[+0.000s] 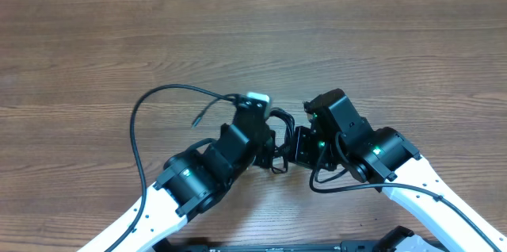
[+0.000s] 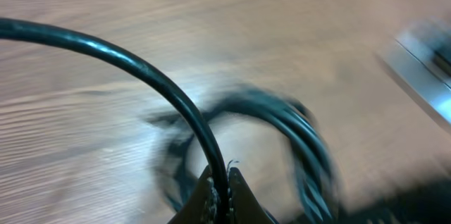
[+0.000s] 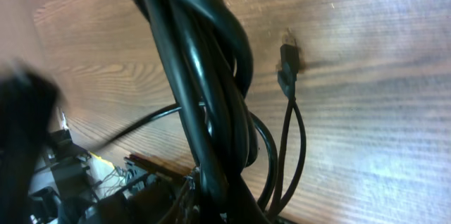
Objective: Untangle cables
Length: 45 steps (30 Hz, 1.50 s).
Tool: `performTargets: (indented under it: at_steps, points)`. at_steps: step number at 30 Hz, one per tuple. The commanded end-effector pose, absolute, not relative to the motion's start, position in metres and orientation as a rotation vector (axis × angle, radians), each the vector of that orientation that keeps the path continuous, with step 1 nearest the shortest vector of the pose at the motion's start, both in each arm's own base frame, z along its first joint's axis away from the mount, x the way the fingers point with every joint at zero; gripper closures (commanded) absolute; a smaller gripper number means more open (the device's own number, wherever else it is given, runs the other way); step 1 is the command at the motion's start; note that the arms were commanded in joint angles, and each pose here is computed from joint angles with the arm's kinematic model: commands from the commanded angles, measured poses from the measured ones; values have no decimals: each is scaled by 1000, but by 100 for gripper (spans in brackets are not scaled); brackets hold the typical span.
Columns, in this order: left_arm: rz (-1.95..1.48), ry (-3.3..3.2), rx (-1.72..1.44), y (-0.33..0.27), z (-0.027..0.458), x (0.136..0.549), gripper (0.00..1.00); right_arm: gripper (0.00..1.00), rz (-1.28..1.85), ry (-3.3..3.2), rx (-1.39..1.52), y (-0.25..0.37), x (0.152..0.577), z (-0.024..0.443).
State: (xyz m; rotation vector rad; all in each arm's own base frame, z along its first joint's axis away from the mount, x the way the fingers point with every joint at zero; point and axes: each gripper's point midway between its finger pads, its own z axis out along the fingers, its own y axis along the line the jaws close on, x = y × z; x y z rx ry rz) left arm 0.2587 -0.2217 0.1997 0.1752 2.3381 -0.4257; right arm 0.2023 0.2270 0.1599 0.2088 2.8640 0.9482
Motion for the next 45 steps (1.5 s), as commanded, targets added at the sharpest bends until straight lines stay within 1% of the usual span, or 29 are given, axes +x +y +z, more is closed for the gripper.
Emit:
performTargets:
  at_steps: [1, 7, 10, 13, 17, 23, 28, 35, 45]
  points:
    - [-327, 2214, -99, -196, 221, 287, 96, 96, 989, 2875, 200, 231, 197, 164]
    - [-575, 2114, -81, -228, 253, 294, 96, 96, 985, 2883, 203, 230, 196, 163]
    - [-633, 2075, -89, -235, 264, 296, 96, 96, 985, 2885, 204, 230, 195, 163]
    - [-649, 2079, -116, -235, 263, 296, 96, 96, 986, 2884, 203, 230, 196, 163]
    - [-651, 2177, -86, -240, 242, 287, 96, 96, 1012, 2880, 264, 233, 197, 165]
    - [-696, 2333, -34, -261, 202, 279, 96, 96, 1201, 2838, 186, 252, 195, 182]
    - [-731, 2430, -4, -276, 176, 274, 96, 96, 1203, 2835, 188, 252, 196, 183]
    - [-707, 2522, 21, -273, 159, 261, 96, 96, 1181, 2832, 232, 250, 199, 181]
    - [-577, 2645, 71, -253, 137, 242, 96, 96, 1170, 2827, 243, 248, 202, 181]
